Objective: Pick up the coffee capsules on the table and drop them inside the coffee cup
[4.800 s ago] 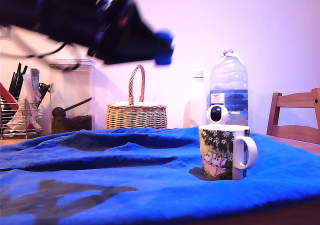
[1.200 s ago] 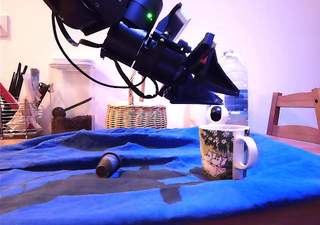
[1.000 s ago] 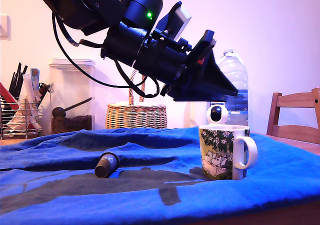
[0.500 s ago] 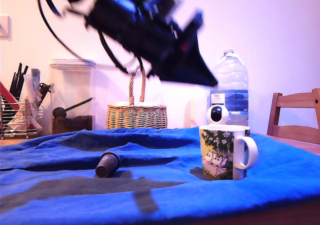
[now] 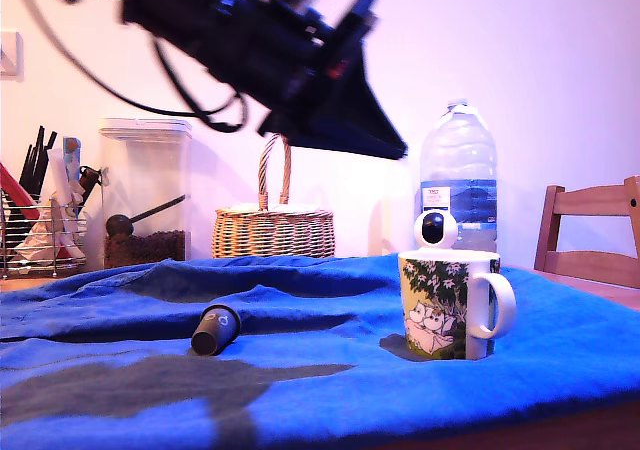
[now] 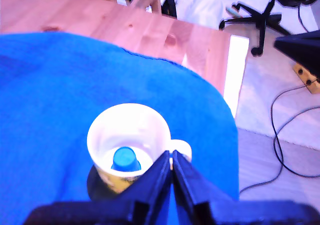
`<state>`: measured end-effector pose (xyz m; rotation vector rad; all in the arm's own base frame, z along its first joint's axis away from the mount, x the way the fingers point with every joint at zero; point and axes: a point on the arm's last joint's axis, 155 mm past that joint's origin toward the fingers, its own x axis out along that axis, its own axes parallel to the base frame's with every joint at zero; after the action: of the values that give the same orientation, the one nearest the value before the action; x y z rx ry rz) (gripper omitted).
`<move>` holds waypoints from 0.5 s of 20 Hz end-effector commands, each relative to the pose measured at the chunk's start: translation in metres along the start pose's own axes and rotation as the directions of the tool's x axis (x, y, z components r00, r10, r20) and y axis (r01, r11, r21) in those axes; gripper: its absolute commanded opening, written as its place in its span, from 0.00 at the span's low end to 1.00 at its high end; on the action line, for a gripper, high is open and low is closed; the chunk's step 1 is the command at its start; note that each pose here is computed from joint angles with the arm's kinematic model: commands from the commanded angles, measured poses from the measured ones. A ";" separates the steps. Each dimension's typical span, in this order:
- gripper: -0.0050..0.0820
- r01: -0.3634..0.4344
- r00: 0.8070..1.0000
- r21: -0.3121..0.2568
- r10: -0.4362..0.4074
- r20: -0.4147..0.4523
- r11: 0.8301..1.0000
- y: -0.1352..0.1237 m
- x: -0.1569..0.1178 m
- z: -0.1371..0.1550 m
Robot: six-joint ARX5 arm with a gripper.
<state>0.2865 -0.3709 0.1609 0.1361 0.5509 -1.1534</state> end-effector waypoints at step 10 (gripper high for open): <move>0.04 -0.100 0.995 -0.049 0.102 0.022 0.994 0.015 -0.045 -0.046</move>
<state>0.2718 -0.3152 0.1428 0.1158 0.5458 -1.0519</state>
